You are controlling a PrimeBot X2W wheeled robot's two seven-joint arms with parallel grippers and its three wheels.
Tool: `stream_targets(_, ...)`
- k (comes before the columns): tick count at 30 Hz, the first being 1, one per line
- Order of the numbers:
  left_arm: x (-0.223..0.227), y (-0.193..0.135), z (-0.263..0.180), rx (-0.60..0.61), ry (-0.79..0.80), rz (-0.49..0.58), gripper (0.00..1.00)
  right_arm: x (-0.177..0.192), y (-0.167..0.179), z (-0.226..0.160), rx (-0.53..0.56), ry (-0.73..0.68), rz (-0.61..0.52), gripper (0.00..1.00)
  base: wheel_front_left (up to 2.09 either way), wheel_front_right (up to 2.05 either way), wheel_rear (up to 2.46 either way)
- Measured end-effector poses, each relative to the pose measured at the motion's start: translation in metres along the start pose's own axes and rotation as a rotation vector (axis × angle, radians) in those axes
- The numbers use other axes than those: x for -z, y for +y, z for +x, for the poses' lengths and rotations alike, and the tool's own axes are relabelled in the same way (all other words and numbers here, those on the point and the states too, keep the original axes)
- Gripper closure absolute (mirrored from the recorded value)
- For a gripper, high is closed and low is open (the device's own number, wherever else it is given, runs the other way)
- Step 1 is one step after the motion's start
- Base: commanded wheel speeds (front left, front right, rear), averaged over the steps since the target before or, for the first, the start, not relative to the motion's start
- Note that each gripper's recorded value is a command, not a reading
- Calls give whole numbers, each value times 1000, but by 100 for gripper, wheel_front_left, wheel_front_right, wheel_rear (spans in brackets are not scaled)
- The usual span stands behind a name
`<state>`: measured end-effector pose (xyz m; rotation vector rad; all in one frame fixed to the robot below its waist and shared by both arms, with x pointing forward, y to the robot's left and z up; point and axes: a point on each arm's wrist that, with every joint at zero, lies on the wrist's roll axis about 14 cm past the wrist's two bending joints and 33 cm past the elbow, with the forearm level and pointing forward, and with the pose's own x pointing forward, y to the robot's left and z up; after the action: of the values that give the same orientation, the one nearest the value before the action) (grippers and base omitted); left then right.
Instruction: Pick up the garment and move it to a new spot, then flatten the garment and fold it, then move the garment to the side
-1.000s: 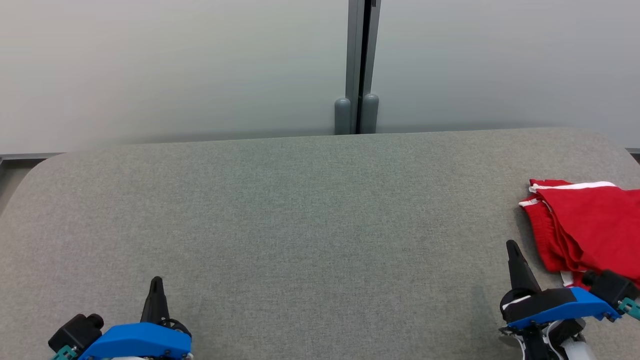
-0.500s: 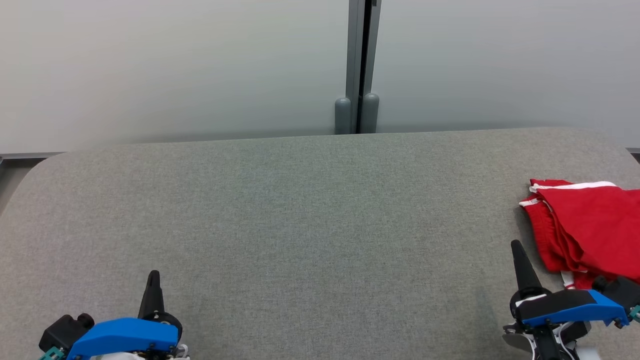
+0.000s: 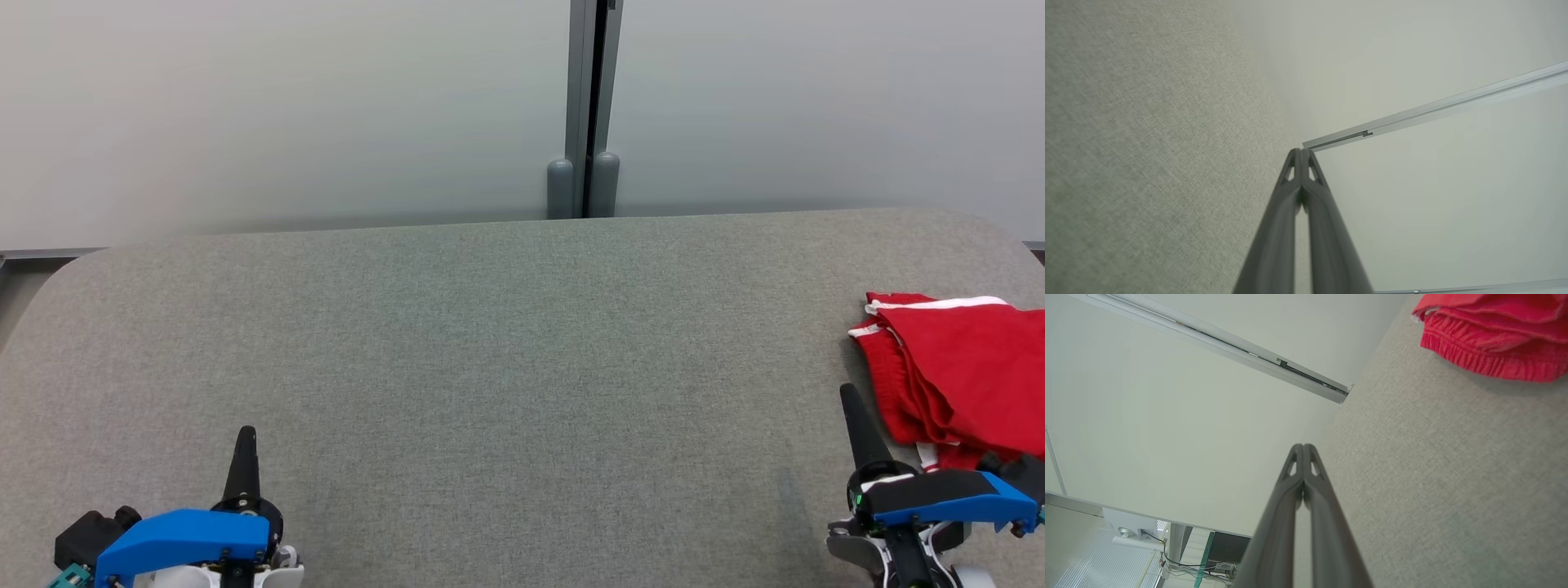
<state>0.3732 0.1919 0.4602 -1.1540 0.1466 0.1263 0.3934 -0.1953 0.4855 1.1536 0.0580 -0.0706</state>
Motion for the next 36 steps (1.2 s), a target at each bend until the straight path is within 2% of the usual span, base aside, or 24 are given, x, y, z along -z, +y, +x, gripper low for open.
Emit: stream_targets(36, -16, -26, 5, 114, -6, -294, 100, -8, 12, -4, -54, 4, 298, 100, 0, 0, 0)
